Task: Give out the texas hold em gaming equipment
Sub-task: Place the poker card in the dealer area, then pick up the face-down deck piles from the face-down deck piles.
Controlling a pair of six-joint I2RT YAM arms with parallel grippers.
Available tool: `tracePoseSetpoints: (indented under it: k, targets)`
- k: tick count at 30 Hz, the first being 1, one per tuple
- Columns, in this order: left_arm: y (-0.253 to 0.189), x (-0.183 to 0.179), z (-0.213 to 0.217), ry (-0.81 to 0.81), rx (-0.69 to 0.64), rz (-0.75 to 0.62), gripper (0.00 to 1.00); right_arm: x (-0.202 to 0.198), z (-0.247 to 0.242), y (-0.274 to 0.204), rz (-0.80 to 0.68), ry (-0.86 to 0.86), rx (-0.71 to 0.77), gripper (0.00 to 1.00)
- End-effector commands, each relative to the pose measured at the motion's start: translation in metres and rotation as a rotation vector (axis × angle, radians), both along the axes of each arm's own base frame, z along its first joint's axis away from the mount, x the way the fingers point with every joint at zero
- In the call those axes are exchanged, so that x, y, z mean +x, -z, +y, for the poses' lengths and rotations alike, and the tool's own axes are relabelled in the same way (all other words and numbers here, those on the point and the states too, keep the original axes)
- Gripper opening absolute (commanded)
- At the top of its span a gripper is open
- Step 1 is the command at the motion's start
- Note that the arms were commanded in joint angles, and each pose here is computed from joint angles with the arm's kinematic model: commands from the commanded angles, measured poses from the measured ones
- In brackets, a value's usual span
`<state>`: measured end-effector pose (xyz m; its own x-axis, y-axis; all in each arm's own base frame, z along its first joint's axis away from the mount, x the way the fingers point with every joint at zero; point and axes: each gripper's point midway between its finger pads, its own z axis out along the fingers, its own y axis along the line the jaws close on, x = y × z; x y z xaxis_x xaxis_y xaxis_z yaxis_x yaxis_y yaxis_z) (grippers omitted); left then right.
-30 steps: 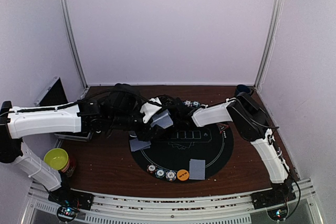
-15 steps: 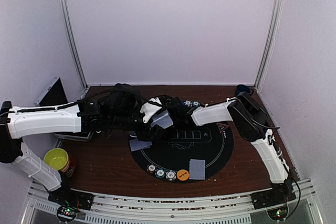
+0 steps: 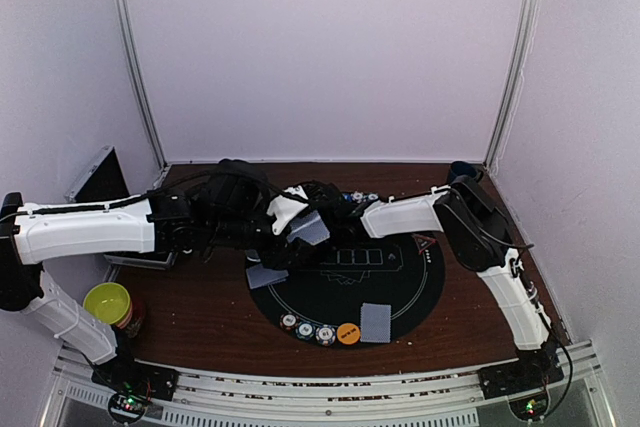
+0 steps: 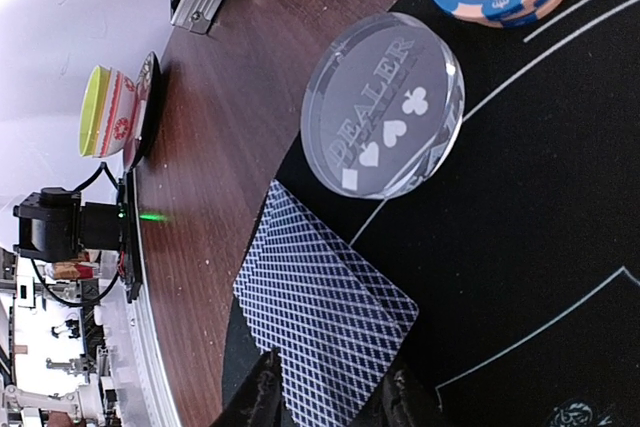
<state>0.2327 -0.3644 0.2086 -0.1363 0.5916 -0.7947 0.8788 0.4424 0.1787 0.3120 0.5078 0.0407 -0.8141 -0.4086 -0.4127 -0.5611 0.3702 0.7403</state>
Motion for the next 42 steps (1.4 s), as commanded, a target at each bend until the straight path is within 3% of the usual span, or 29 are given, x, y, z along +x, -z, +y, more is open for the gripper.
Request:
tracePoseSetpoints:
  k: [1, 26, 42]
  targets:
    - [-0.026, 0.000, -0.007, 0.014, -0.067, -0.050, 0.60, 0.007, -0.002, -0.012, -0.075, 0.025, -0.044, 0.33]
    - [-0.028, 0.000, -0.006, 0.013, -0.069, -0.055, 0.60, 0.008, -0.020, -0.018, -0.235, 0.027, -0.195, 0.44]
    - [-0.030, 0.000, -0.005, 0.008, -0.071, -0.062, 0.60, 0.015, -0.057, -0.070, -0.318, 0.044, -0.165, 0.52]
